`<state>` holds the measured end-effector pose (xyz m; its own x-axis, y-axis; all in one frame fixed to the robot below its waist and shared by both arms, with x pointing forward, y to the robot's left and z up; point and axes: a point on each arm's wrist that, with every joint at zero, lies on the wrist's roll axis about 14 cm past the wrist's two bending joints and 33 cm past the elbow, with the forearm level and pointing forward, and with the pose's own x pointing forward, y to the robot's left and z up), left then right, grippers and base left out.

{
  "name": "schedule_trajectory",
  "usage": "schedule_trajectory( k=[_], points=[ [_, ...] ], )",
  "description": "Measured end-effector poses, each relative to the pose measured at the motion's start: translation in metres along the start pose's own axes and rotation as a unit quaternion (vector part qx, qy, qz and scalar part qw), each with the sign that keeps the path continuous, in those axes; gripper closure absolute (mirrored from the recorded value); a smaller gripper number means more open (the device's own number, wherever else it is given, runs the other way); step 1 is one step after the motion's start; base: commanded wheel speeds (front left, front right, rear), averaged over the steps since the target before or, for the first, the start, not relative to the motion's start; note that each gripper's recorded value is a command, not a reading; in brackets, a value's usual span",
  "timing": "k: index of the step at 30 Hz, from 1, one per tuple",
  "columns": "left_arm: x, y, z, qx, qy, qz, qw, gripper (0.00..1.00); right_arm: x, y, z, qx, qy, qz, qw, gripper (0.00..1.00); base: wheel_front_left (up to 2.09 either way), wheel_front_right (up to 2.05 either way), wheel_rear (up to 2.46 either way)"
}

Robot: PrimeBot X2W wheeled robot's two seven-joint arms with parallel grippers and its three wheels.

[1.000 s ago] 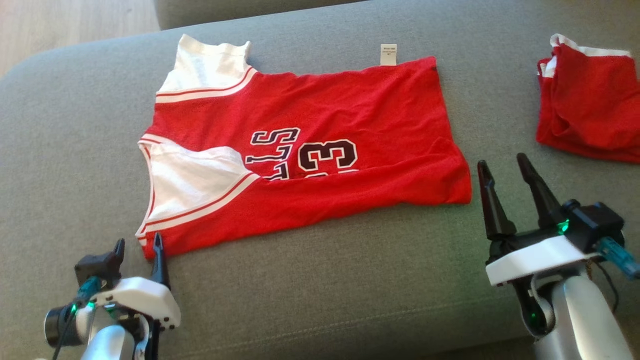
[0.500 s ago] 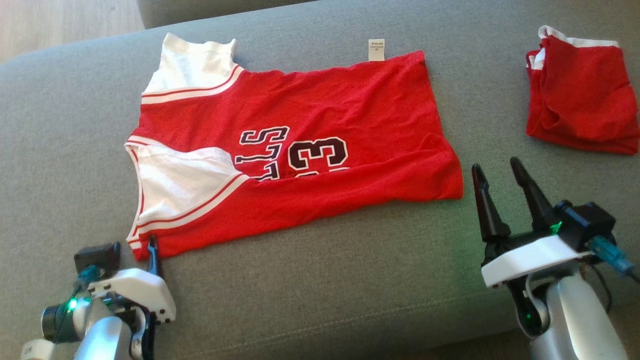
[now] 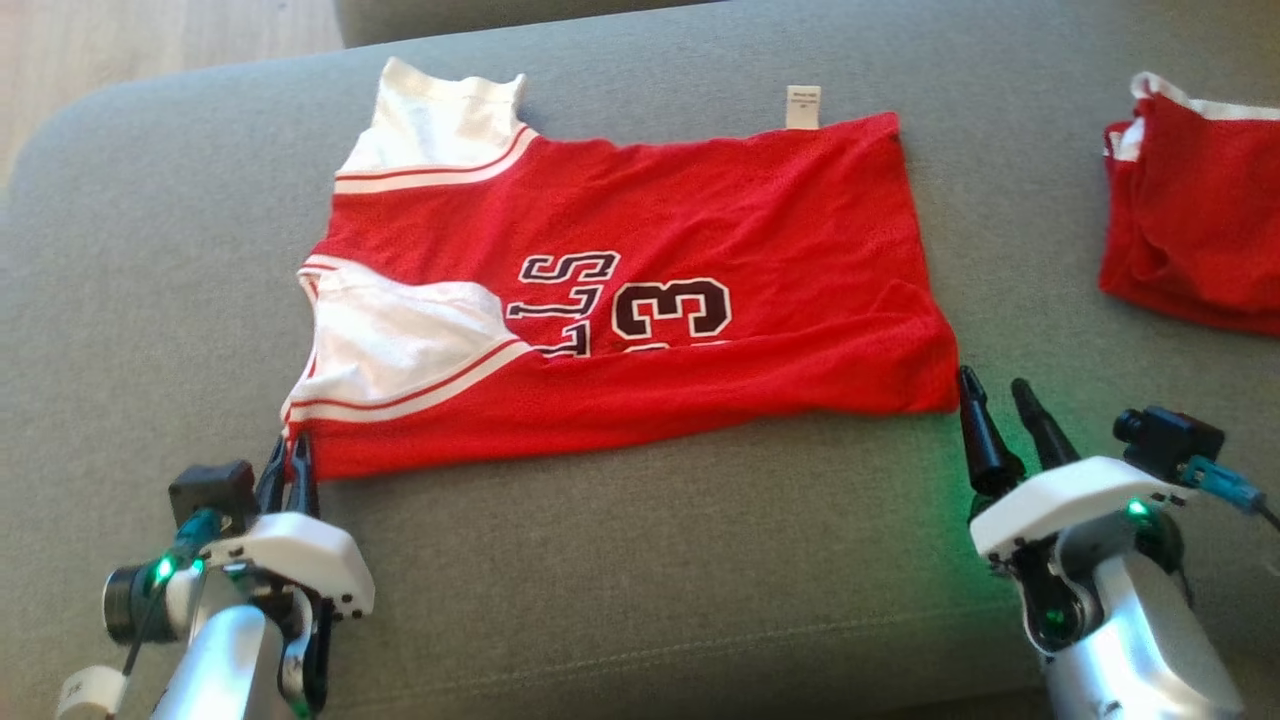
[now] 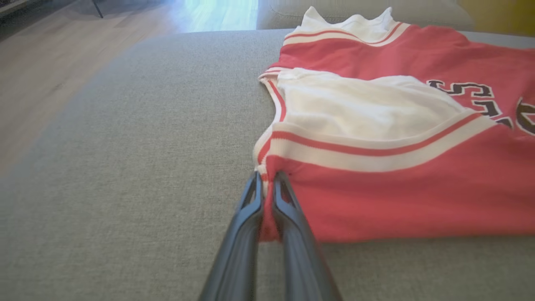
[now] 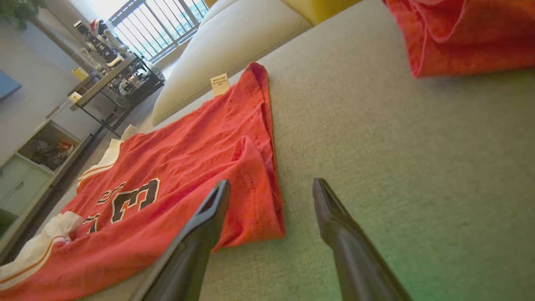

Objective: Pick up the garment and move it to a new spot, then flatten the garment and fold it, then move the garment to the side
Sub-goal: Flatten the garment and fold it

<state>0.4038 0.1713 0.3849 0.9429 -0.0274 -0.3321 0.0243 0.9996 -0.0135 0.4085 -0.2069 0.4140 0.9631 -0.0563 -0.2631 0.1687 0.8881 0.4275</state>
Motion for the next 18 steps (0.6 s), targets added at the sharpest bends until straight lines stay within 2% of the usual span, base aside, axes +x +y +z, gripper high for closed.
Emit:
schedule_trajectory(
  k=[2,7,17,18],
  points=[
    [-0.001,0.001,0.005,0.000,-0.011,0.001,1.000,1.00,0.005,0.003,-0.010,0.027,0.021,-0.002,0.999,0.00,0.00,0.00,0.00],
    [-0.006,0.002,0.007,0.003,-0.018,0.002,1.000,1.00,0.011,0.003,-0.036,0.041,0.067,-0.013,0.997,0.00,0.00,0.00,0.00],
    [-0.006,0.002,0.006,0.002,-0.018,0.002,1.000,1.00,0.031,0.021,-0.043,0.056,0.087,-0.001,0.995,0.00,0.00,0.00,0.00],
    [-0.006,0.003,0.006,0.005,-0.018,0.001,1.000,1.00,0.032,0.024,-0.043,0.056,0.089,0.002,0.995,0.22,0.00,0.00,0.00]
  ],
)
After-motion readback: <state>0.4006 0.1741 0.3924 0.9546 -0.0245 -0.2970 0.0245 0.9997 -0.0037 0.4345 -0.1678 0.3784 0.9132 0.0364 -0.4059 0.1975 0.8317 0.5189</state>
